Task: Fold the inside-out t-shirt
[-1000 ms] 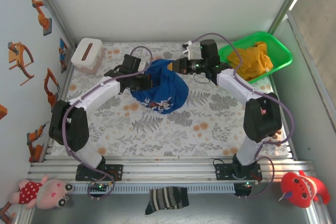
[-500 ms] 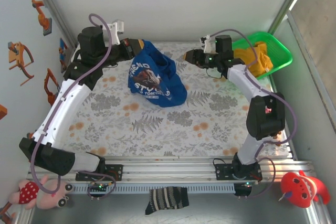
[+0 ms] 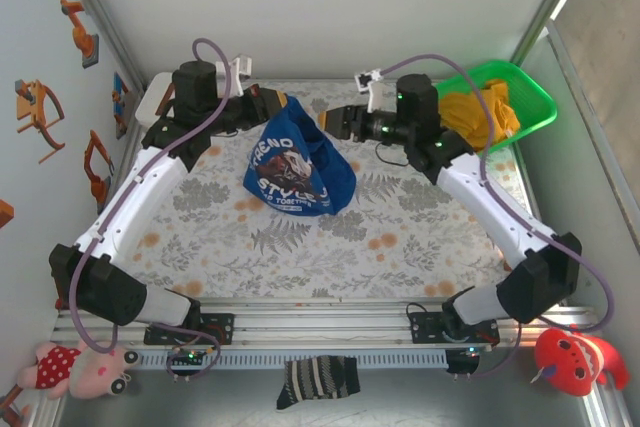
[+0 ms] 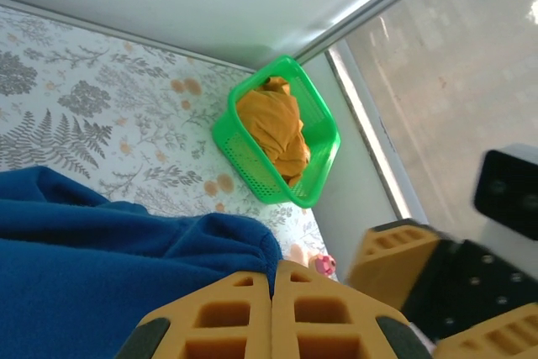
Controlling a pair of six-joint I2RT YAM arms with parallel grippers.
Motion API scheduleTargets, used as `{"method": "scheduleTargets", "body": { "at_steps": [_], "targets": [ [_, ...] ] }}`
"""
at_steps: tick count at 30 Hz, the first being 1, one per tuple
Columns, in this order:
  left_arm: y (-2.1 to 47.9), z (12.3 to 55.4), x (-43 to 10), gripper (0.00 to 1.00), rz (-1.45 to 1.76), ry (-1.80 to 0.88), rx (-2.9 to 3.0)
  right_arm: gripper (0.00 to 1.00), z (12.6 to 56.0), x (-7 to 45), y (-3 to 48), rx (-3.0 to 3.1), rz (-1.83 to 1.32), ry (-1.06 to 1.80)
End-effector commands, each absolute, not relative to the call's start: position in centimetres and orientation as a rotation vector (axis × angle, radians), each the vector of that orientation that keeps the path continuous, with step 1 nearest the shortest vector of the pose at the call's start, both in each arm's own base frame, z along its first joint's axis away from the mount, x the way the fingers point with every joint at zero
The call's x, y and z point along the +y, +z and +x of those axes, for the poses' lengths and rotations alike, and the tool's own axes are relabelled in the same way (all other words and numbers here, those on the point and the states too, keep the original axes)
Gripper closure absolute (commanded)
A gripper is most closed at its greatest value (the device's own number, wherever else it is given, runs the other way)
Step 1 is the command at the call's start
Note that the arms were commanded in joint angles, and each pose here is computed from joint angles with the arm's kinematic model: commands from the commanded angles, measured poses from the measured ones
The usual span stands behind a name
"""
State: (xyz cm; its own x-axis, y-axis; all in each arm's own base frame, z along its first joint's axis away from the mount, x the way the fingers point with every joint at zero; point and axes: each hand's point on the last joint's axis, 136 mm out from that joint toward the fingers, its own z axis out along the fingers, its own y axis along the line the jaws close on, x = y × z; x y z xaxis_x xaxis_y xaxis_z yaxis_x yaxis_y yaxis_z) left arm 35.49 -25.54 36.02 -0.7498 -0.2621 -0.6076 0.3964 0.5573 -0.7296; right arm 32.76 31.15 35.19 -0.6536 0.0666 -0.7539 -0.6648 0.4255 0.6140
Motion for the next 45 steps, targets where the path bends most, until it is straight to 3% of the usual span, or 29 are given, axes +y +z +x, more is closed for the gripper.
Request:
{"method": "scheduleTargets", "body": {
  "at_steps": [1, 8, 11, 14, 15, 16, 17, 19, 20, 24, 26, 27, 29, 34, 38, 45],
  "targets": [
    [39.2, 34.9, -26.0, 1.00, 0.127, -1.278, 2.009, 0.44, 33.9, 33.2, 34.9, 1.948, -0.547, 1.247],
    [39.6, 34.5, -27.0, 1.00, 0.116, -1.295, 2.015, 0.40, 35.6, 36.7, 32.6, 1.971, -0.561, 1.225],
    [39.0, 34.3, -27.9, 1.00, 0.119, -1.303, 2.040, 0.44, 35.9, 37.9, 31.5, 1.982, -0.557, 1.254],
    [37.9, 34.0, -29.3, 1.00, 0.130, -1.323, 2.070, 0.79, 35.6, 37.5, 29.9, 2.011, -0.523, 1.259],
    [37.4, 33.7, -30.0, 1.00, 0.144, -1.341, 2.082, 0.98, 35.3, 37.0, 29.1, 2.028, -0.508, 1.249],
    [36.8, 33.4, -30.7, 1.00, 0.156, -1.351, 2.098, 1.00, 34.8, 36.4, 28.1, 2.050, -0.488, 1.238],
    [36.4, 33.0, -31.4, 0.95, 0.175, -1.363, 2.108, 1.00, 34.1, 35.8, 27.1, 2.073, -0.474, 1.233],
    [35.6, 32.4, -32.3, 0.60, 0.208, -1.384, 2.117, 1.00, 32.4, 33.8, 23.9, 2.172, -0.420, 1.188],
    [35.3, 32.3, -32.3, 0.50, 0.209, -1.381, 2.119, 1.00, 31.4, 32.8, 22.1, 2.236, -0.392, 1.158],
    [33.5, 32.6, -30.5, 0.26, 0.170, -1.266, 2.142, 1.00, 26.8, 27.8, 14.3, 2.489, -0.211, 1.033],
    [31.9, 33.1, -29.1, 0.23, 0.140, -1.196, 2.183, 0.67, 24.8, 25.3, 11.4, 2.603, -0.117, 0.937],
    [30.9, 33.3, -28.3, 0.22, 0.121, -1.150, 2.214, 0.58, 23.9, 24.2, 10.7, 2.634, -0.088, 0.899],
    [28.1, 33.9, -26.5, 0.21, 0.066, -1.037, 2.300, 0.52, 23.1, 22.8, 10.8, 2.638, -0.049, 0.847],
    [21.3, 34.8, -23.9, 0.20, -0.007, -0.831, 2.499, 0.49, 23.4, 20.7, 13.4, 2.626, -0.068, 0.685],
    [18.1, 35.2, -25.0, 0.19, 0.037, -0.776, 2.589, 0.49, 27.0, 21.6, 15.3, 2.574, -0.181, 0.548],
    [13.1, 35.3, -25.8, 0.19, 0.101, -0.621, 2.715, 0.48, 34.6, 26.1, 13.4, 2.586, -0.360, 0.500]
  ]
}}
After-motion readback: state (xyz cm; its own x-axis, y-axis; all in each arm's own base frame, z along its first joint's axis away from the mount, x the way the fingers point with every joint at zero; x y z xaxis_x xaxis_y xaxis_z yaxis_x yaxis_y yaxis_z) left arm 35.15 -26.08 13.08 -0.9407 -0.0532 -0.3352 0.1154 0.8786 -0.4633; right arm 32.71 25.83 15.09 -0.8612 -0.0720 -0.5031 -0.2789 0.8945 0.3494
